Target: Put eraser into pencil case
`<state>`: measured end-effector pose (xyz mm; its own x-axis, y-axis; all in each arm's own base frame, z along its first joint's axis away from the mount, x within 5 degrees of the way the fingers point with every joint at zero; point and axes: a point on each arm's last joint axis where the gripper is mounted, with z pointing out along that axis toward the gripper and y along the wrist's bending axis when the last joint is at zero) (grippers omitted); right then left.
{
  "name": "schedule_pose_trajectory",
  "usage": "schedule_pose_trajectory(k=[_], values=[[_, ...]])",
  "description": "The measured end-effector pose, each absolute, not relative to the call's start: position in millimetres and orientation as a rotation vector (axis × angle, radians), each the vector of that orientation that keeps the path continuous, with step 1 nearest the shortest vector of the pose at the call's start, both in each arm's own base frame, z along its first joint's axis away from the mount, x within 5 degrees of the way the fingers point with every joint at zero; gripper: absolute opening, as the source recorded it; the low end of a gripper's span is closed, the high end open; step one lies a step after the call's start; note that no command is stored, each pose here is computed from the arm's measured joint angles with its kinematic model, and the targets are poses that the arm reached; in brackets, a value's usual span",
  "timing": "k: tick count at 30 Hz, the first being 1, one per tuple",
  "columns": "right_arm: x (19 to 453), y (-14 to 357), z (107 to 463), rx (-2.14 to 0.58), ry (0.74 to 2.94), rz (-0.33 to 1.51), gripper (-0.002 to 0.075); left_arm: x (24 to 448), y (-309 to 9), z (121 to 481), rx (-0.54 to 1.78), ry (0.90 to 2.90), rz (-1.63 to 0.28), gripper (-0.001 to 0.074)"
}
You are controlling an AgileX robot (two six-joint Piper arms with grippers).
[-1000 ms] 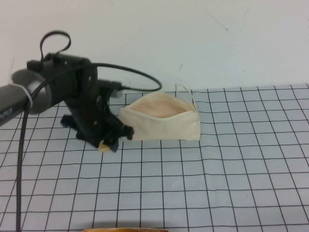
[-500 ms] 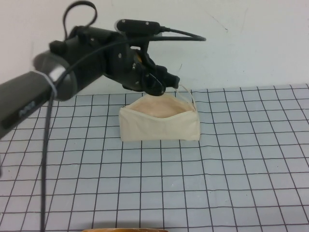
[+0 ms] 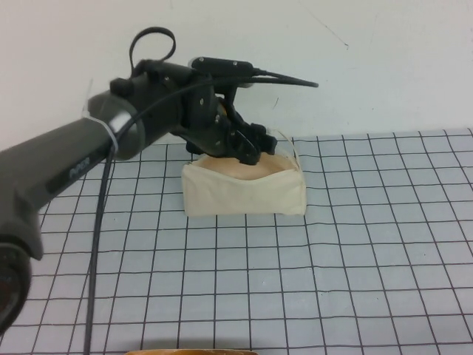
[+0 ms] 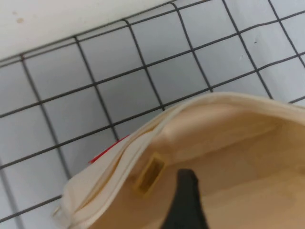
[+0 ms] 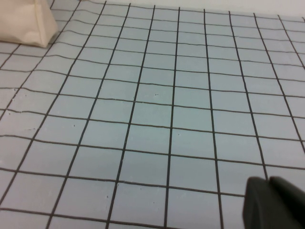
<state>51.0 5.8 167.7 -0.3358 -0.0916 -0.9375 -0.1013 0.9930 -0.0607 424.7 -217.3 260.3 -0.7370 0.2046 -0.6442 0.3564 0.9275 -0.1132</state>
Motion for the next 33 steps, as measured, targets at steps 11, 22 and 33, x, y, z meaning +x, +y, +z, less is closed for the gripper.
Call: schedule_pose_trajectory(k=[11,22,33], values=[[51,6,168,-0.138,1.916,0.010,-0.0003,342,-166,368,0.503,2.272,-0.152,0.0022],[51,6,168,-0.138,1.916,0.010,-0.0003,203,-99,359,0.469,2.138,-0.232,0.0008],[51,6,168,-0.138,1.916,0.010,-0.0003,103,-47,341,0.432,1.976,-0.256,0.0008]])
